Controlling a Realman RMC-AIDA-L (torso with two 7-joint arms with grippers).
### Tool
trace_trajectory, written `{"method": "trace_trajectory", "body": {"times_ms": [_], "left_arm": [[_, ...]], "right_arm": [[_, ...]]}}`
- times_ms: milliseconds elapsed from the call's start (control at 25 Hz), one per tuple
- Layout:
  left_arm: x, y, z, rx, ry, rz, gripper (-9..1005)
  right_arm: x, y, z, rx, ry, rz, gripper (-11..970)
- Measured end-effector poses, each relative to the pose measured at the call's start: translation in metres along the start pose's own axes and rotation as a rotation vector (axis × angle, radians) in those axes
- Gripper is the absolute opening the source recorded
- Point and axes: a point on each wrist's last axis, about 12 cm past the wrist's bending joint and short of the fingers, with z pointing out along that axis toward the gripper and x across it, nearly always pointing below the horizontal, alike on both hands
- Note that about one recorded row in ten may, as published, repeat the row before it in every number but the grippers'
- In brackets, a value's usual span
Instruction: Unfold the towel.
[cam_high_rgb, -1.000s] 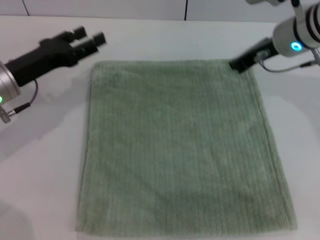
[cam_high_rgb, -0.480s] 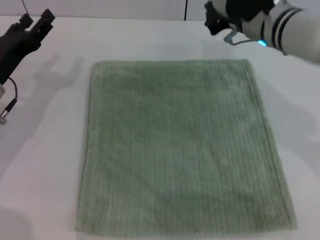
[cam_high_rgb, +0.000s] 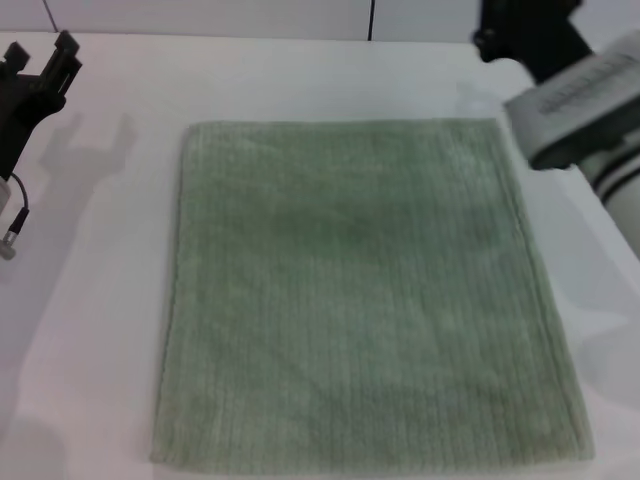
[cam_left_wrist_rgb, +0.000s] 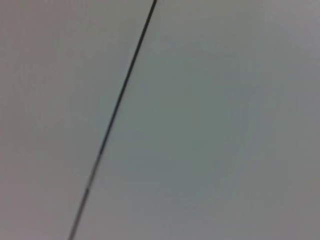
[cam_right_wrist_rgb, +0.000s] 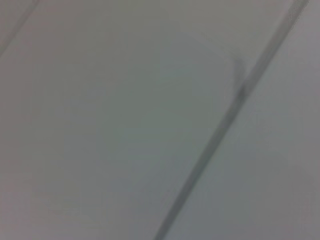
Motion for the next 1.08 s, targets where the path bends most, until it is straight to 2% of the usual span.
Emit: {"method": "trace_trajectory", "body": {"times_ms": [80, 120, 160, 360, 560, 680, 920, 1080], "left_arm": [[0.003, 0.000, 0.000, -0.033, -0.006, 0.041, 731], [0.006, 0.000, -0.001, -0.081, -0.006, 0.097, 731], [0.007, 0.000, -0.001, -0.089, -0.005, 0.107, 732], [0.013, -0.002, 0.000, -0.138, 0.020, 0.180, 734], [0.015, -0.003, 0.000, -0.143, 0.035, 0.192, 735], [0.015, -0.003, 0.000, -0.146, 0.034, 0.189, 734], [0.017, 0.001, -0.003, -0.188, 0.037, 0.158, 734], [0.021, 0.002, -0.005, -0.200, 0.056, 0.150, 734]], "right_arm": [[0.010, -0.008, -0.012, 0.048, 0.020, 0.071, 128], [0.016, -0.012, -0.018, 0.072, 0.031, 0.104, 129], [0.026, -0.020, -0.031, 0.115, 0.052, 0.155, 130], [0.046, -0.032, -0.054, 0.176, 0.097, 0.214, 136], [0.061, -0.047, -0.070, 0.244, 0.138, 0.227, 141], [0.062, -0.050, -0.072, 0.264, 0.139, 0.230, 325], [0.066, -0.054, -0.078, 0.299, 0.151, 0.237, 556], [0.067, -0.054, -0.080, 0.306, 0.156, 0.241, 556]]}}
